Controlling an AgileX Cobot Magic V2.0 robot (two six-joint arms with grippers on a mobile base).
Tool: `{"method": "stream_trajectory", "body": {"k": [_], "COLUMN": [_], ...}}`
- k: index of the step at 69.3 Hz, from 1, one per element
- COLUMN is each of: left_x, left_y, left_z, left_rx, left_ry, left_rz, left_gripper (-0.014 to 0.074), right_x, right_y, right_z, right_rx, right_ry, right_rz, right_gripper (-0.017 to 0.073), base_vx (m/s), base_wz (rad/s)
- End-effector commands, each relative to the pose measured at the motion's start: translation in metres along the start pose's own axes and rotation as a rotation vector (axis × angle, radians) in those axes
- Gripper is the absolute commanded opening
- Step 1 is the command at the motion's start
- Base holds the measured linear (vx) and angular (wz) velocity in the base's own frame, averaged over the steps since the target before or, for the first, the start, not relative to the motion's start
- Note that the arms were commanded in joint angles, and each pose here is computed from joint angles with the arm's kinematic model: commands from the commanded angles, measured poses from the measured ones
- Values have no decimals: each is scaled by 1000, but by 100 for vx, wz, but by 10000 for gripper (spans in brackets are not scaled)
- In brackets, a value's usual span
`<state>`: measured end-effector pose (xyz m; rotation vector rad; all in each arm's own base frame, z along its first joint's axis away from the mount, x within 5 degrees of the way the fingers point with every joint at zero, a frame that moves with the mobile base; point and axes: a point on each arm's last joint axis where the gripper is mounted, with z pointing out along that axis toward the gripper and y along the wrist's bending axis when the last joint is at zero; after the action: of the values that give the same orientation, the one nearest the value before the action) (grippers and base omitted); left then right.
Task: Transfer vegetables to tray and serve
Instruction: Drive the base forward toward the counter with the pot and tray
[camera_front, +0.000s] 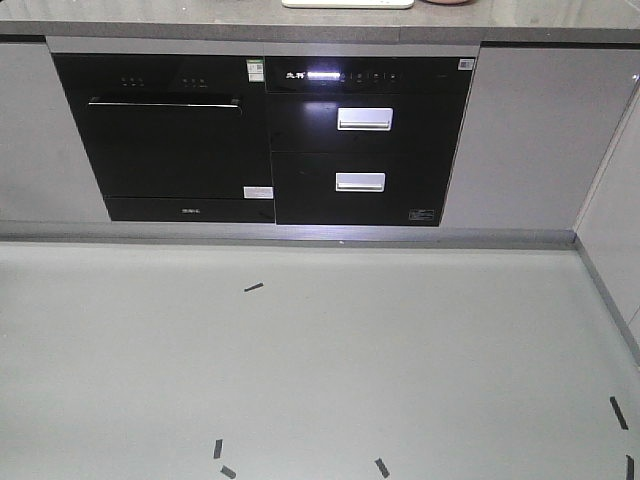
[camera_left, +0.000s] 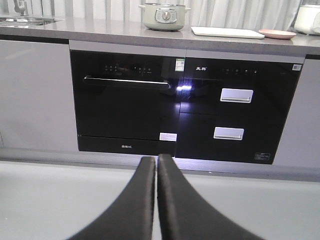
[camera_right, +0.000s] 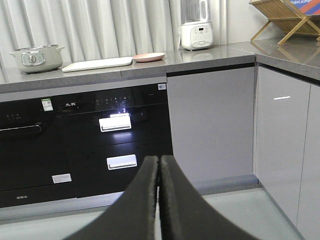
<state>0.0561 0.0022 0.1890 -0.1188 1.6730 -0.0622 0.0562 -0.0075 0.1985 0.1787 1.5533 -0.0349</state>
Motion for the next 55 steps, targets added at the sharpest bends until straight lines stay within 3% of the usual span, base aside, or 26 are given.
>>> {"method": "stream_trajectory", "body": {"k": [1,55], "left_x": [0,0], "left_y": [0,0], "left_z": [0,0], "left_rx": [11,11], "left_ry": [-63,-63], "left_rz": [-11,-11], "left_gripper": [-6,-6], "right_x": [-2,-3], "right_y": [0,0], "right_z": [0,0], "right_rx": [-1,-1], "right_ry": [-67,-69], "right_rz": [-3,-3], "right_gripper": [-6,-6], "base_vx": [9,8], "base_wz": [3,0]}}
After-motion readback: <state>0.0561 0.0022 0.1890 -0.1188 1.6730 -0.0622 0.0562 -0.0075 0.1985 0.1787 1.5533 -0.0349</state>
